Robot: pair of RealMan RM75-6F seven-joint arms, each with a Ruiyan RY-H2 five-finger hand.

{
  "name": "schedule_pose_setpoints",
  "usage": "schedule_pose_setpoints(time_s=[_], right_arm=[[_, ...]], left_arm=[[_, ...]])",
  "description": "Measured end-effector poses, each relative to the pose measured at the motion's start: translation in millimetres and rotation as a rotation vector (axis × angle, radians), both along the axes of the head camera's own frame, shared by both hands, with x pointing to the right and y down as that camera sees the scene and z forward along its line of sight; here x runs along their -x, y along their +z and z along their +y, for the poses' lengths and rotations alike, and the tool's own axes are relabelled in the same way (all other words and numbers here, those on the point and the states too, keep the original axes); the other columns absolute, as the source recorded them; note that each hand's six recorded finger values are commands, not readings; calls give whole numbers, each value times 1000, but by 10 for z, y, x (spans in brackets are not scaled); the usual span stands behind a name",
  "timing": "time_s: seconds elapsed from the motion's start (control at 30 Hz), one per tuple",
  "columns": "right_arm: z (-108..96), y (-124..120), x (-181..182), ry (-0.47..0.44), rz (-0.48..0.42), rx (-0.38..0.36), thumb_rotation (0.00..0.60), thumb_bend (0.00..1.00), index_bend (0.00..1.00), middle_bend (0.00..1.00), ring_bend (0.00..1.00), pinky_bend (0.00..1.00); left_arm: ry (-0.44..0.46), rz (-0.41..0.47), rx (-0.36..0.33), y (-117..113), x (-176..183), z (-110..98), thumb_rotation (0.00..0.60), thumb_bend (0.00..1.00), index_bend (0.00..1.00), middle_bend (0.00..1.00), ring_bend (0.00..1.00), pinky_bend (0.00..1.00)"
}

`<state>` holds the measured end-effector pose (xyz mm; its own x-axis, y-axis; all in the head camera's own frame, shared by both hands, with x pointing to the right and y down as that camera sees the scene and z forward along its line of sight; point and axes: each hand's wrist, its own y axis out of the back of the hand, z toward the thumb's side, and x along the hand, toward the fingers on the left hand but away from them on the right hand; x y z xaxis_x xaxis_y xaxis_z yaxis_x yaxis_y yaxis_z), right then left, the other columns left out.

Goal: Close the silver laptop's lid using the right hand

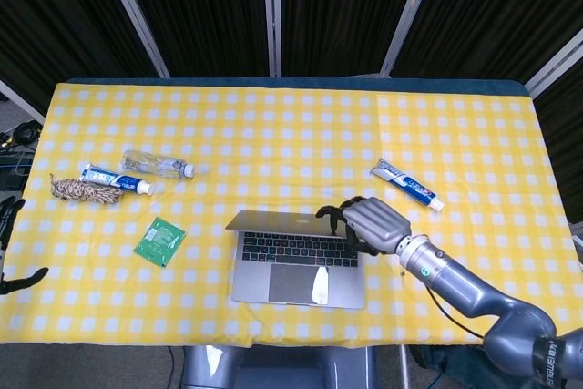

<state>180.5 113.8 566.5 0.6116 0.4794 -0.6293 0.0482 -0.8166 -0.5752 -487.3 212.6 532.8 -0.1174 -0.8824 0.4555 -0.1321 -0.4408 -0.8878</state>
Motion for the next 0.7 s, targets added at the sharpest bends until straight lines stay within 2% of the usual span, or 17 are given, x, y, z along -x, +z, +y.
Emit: schedule_pose_setpoints(time_s=[0.27, 0.57, 0.7], right_arm=[[337, -8, 69, -151, 10, -39, 600, 1000, 248, 369, 307, 259], [695, 102, 139, -392, 17, -195, 600, 1000, 248, 333, 291, 259], [881, 254, 104, -515, 28, -278, 600, 1000, 240, 326, 287, 259]], left_arm=[[7, -2, 3, 7, -15, 7, 600, 0, 0, 0, 0, 0], [10, -2, 4, 8, -16, 11, 600, 0, 0, 0, 0, 0], [12, -3, 6, 16, -21, 10, 600, 0, 0, 0, 0, 0]])
